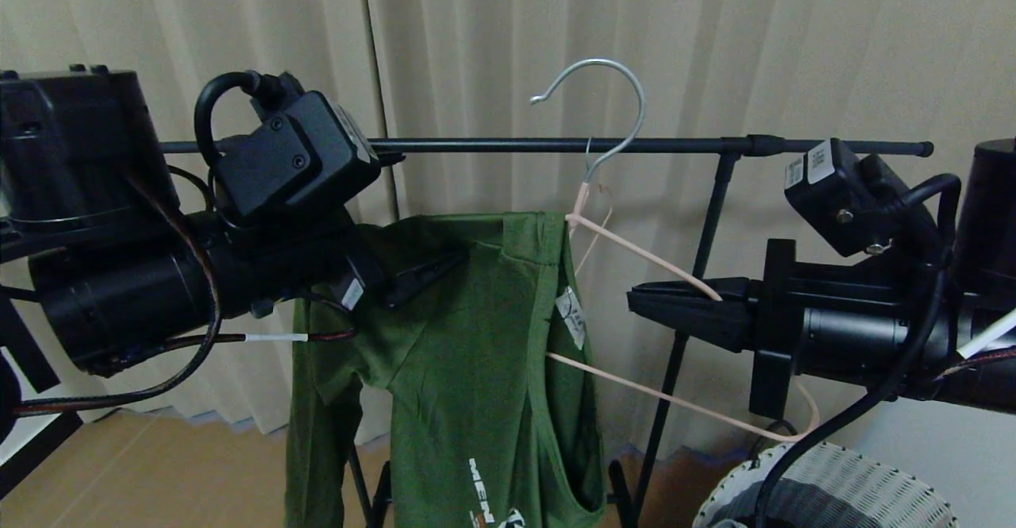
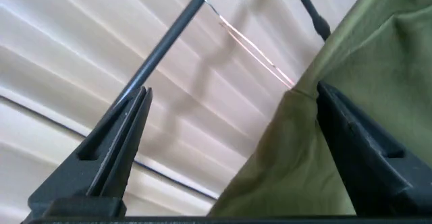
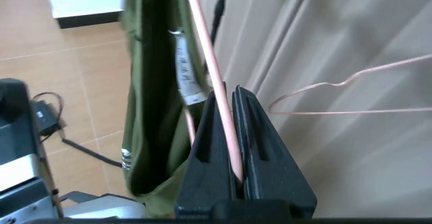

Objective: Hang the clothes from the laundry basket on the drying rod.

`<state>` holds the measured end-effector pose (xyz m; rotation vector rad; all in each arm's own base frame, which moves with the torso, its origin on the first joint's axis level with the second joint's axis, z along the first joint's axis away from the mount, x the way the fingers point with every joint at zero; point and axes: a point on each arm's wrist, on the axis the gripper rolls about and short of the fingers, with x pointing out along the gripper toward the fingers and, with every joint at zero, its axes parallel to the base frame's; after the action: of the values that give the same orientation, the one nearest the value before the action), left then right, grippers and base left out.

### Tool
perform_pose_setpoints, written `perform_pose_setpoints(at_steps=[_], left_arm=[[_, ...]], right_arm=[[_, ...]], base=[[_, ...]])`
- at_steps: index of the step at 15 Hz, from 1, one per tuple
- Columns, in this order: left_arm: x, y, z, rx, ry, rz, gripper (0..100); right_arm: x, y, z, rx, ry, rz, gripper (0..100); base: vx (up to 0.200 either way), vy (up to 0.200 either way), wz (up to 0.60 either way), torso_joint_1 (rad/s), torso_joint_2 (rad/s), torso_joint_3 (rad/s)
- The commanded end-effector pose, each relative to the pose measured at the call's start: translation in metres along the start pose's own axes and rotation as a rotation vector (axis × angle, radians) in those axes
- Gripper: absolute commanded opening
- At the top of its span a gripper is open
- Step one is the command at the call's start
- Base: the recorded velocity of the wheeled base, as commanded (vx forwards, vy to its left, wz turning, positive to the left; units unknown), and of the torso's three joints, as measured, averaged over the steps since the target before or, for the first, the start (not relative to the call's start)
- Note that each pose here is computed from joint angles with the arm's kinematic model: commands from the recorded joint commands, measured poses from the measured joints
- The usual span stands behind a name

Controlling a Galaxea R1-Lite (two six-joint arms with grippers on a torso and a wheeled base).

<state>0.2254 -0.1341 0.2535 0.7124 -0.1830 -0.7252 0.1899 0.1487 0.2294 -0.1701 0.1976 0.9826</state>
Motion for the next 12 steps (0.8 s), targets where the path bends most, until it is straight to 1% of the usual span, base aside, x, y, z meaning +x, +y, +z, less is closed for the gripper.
perform_pose_setpoints(at_steps=[1, 4, 9, 12], left_arm=[[0.0044, -0.0023, -0.0041, -0.001, 0.014, -0.011, 0], [0.0039, -0.0024, -0.0041, -0.001, 0.013, -0.012, 0], [0.0016, -0.0050, -0.0075, -0.007, 0.025, -0.015, 0], [0.0000, -0.0067, -0.0097, -0.003, 0.017, -0.003, 0]], right_arm=[[0.0009, 0.0008, 0.0001, -0.003, -0.004, 0.017, 0], [0.0009, 0.0011, 0.0008, -0.004, -0.009, 0.036, 0], [-0.0023, 0.0009, 0.0013, -0.005, -0.014, 0.025, 0], [-0.0026, 0.0000, 0.0016, -0.005, -0.015, 0.019, 0]], base=[[0.000, 0.000, 0.00, 0.000, 0.00, 0.000], [0.000, 0.000, 0.00, 0.000, 0.00, 0.000], [0.000, 0.000, 0.00, 0.000, 0.00, 0.000], [0.000, 0.000, 0.00, 0.000, 0.00, 0.000]])
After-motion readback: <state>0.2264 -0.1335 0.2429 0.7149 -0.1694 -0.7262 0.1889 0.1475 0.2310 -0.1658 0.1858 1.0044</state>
